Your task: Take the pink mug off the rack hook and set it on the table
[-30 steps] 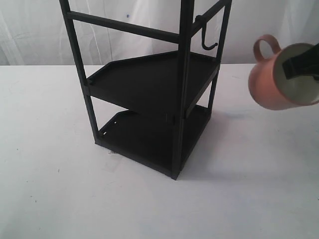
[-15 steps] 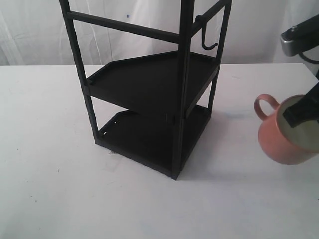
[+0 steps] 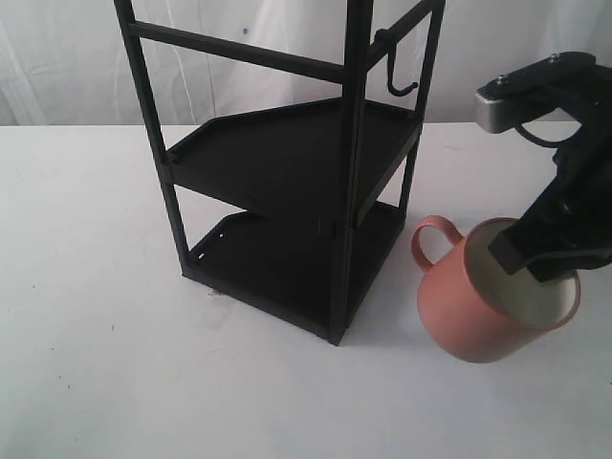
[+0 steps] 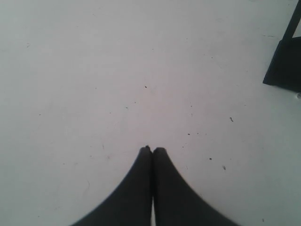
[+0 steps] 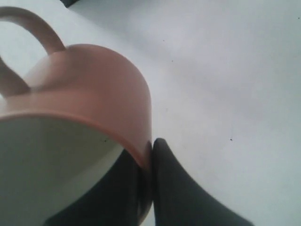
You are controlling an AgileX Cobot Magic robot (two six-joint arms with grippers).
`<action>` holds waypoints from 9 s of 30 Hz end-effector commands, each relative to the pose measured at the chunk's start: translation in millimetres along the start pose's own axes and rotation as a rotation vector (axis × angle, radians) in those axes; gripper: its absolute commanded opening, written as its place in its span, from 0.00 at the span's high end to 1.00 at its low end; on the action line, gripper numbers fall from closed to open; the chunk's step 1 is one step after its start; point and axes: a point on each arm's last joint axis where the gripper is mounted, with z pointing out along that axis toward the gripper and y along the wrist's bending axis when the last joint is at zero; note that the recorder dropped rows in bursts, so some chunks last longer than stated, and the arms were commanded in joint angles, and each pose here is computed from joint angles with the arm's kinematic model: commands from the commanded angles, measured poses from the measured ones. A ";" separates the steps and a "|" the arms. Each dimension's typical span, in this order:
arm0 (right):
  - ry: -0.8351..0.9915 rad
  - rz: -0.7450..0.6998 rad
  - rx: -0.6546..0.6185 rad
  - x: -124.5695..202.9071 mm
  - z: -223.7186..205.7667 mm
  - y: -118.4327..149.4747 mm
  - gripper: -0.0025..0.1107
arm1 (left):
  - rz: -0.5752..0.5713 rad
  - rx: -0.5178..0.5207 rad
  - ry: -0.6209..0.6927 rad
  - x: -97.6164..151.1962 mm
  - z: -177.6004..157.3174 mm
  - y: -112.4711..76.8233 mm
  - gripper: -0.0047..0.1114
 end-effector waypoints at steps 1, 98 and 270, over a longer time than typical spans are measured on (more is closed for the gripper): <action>-0.005 -0.007 -0.006 -0.2 -0.6 0.3 0.93 | -0.001 0.006 -0.002 0.9 0.2 -0.3 0.96; 0.029 0.072 0.087 -43.7 157.3 -14.2 0.93 | -0.001 0.006 -0.002 0.9 0.2 -0.3 0.96; -0.952 0.362 0.555 214.3 81.6 -5.5 0.98 | -0.001 0.006 -0.001 1.0 0.2 -0.3 0.96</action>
